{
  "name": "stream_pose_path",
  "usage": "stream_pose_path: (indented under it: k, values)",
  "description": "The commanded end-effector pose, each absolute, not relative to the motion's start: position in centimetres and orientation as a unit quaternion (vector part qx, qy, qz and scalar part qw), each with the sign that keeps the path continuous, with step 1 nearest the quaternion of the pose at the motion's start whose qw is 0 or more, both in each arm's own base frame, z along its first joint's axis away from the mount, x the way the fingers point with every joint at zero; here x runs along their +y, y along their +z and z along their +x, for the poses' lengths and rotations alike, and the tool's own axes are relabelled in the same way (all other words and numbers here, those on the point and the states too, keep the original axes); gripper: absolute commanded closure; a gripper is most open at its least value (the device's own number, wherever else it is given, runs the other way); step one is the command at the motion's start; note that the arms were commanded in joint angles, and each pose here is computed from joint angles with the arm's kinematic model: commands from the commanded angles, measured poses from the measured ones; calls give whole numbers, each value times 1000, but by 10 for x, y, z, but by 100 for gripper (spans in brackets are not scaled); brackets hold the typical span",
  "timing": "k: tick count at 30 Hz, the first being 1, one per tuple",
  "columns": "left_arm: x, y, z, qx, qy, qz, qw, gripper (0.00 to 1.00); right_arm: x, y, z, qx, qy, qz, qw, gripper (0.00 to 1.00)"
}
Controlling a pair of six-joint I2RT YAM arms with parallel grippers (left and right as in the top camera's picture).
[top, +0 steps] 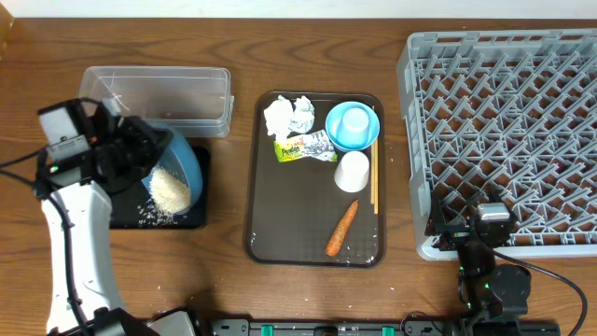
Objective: Sort waste into correct bins and load items into the dishwasher rack
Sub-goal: 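Tilt the blue bowl to pour rice onto the black tray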
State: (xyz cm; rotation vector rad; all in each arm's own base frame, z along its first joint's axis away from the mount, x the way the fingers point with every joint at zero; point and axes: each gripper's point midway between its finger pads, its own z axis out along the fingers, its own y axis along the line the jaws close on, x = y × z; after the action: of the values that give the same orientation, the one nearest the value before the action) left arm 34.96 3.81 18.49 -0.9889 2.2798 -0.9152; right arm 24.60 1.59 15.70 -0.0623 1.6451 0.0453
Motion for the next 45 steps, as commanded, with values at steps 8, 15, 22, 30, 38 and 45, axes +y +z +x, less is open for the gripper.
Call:
stream_pose_path:
  k: [8, 15, 22, 30, 38, 45]
  values:
    - [60, 218, 345, 788, -425, -352, 274, 94, 11, 156, 246, 733, 9, -24, 679, 1]
    - [73, 231, 340, 764, -461, -345, 291, 94, 11, 156, 246, 733, 9, -24, 679, 1]
    - [84, 241, 337, 747, -492, -321, 311, 94, 11, 156, 246, 733, 9, -24, 679, 1]
    - [86, 249, 335, 717, -551, -300, 305, 94, 11, 156, 246, 733, 9, -24, 679, 1]
    - [98, 261, 324, 686, -585, -298, 313, 94, 11, 156, 246, 733, 9, -24, 679, 1]
    - [115, 269, 312, 667, -593, -299, 337, 94, 11, 156, 246, 733, 9, -24, 679, 1]
